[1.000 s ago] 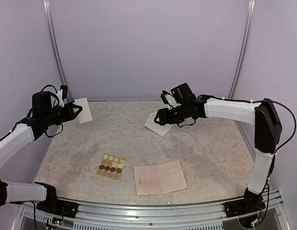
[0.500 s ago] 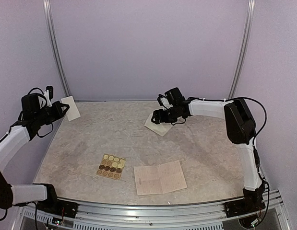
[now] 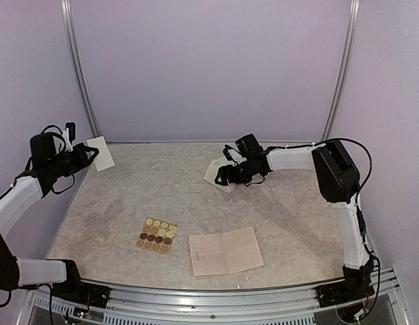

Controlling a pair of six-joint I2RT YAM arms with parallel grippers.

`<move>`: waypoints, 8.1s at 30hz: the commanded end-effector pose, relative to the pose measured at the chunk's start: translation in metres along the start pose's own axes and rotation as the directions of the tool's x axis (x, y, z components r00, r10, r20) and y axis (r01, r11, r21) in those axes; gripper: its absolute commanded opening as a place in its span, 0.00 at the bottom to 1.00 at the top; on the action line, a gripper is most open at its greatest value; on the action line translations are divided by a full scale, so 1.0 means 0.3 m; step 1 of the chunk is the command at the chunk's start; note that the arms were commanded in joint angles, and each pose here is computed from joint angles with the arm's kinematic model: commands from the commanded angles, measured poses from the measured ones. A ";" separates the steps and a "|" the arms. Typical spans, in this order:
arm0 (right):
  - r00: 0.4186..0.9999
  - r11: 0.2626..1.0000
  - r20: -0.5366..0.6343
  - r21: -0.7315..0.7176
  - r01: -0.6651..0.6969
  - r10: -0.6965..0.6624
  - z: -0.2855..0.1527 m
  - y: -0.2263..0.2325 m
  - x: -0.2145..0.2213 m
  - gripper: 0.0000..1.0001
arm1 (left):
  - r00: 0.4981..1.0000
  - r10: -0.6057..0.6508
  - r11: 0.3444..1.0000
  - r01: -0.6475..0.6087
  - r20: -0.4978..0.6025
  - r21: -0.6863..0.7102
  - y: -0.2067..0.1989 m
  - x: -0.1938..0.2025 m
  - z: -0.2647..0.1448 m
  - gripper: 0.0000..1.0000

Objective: Place the letter into the envelope and seal it

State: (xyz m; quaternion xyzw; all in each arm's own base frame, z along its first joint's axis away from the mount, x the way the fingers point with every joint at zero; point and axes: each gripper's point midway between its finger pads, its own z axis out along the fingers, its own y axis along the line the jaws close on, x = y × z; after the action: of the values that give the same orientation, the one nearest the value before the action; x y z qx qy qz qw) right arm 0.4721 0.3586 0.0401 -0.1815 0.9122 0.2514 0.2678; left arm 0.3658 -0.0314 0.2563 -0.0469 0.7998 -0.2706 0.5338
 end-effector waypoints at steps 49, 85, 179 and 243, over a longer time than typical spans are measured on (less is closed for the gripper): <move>0.995 0.988 -0.056 -0.122 -0.089 0.083 -0.392 -0.233 -0.003 0.76 | 1.000 0.003 0.999 -0.003 0.007 0.033 -0.012 0.008 0.002 0.00; 0.952 0.937 -0.305 -0.334 -0.103 -0.004 -0.221 -0.240 0.171 0.51 | 1.000 0.002 1.000 -0.002 0.000 0.027 -0.007 0.012 0.006 0.00; 0.937 0.831 0.309 -0.470 0.298 -0.161 -0.791 0.863 0.025 0.91 | 1.000 0.023 0.855 -0.024 0.007 0.518 -0.770 0.158 -0.137 0.00; 0.906 0.633 0.210 -0.658 0.409 -0.367 -0.931 0.971 0.278 0.27 | 0.979 0.078 0.801 0.051 -0.188 0.596 -1.000 0.401 -0.303 0.00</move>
State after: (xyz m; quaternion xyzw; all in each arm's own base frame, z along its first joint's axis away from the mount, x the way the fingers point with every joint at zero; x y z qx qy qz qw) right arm 0.1395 0.4294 0.2936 -0.4620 0.6727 0.5367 0.2146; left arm 0.1659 -0.3038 0.3253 0.1782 0.7268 -0.5112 0.4227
